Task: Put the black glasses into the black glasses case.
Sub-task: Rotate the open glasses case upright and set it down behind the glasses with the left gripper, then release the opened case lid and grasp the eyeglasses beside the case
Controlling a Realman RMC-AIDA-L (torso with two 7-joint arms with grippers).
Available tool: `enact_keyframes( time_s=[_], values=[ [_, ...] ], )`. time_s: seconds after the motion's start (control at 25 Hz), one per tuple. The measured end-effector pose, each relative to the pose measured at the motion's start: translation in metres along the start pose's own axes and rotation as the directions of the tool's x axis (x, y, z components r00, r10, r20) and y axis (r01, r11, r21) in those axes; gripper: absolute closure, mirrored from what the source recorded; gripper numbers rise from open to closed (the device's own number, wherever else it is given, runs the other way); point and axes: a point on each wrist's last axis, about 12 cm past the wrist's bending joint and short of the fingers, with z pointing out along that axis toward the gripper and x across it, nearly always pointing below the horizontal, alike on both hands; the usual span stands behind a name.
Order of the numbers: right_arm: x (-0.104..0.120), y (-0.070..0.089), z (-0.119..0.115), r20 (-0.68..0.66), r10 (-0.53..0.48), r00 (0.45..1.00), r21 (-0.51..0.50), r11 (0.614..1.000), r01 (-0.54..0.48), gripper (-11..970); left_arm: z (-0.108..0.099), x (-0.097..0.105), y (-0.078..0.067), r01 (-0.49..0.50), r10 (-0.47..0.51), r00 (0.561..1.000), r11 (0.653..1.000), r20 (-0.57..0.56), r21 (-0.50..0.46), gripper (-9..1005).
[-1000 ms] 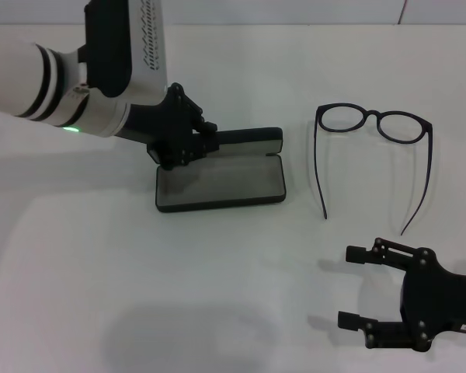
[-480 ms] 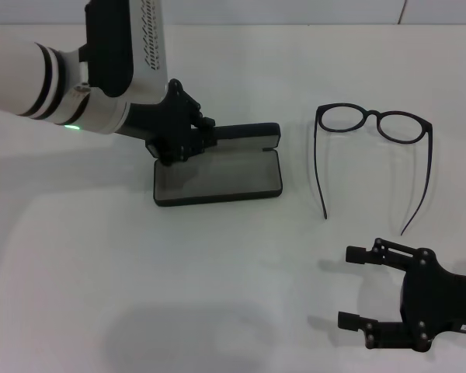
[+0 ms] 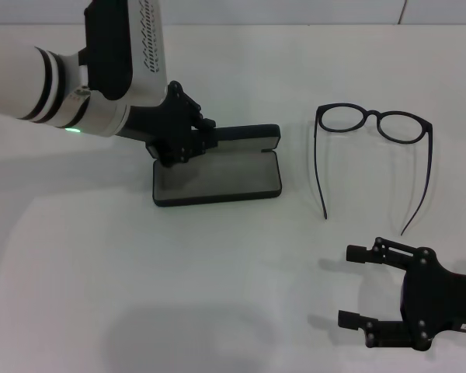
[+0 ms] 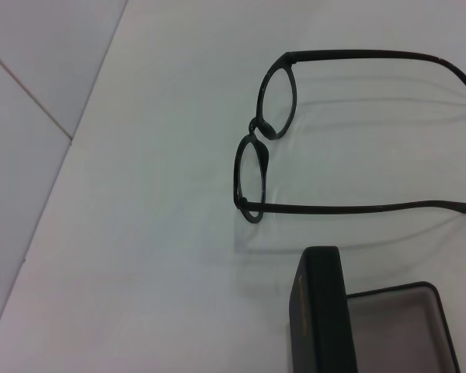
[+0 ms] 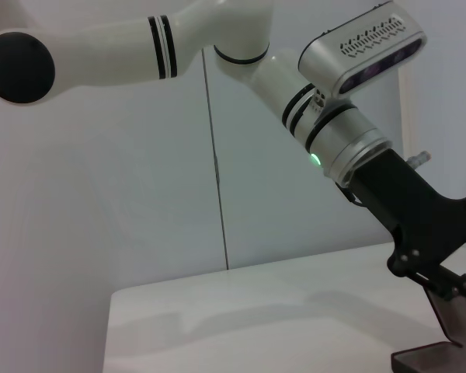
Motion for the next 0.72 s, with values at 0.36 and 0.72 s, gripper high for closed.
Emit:
enact_keyframes(
  time_s=[0.36,0.72],
  values=[
    [0.000,0.000,-0.001,0.000,-0.001,1.000,0.004,1.000,0.001,122,-0.003,-0.004,-0.001,0.029,-0.029,0.998,1.000,0.057,-0.003,709],
    [-0.002,-0.002,-0.001,0.006,0.009,1.000,0.009,1.000,-0.009,122,-0.034,-0.006,0.002,0.203,-0.216,0.955,0.976,0.202,0.081,326]
  ],
)
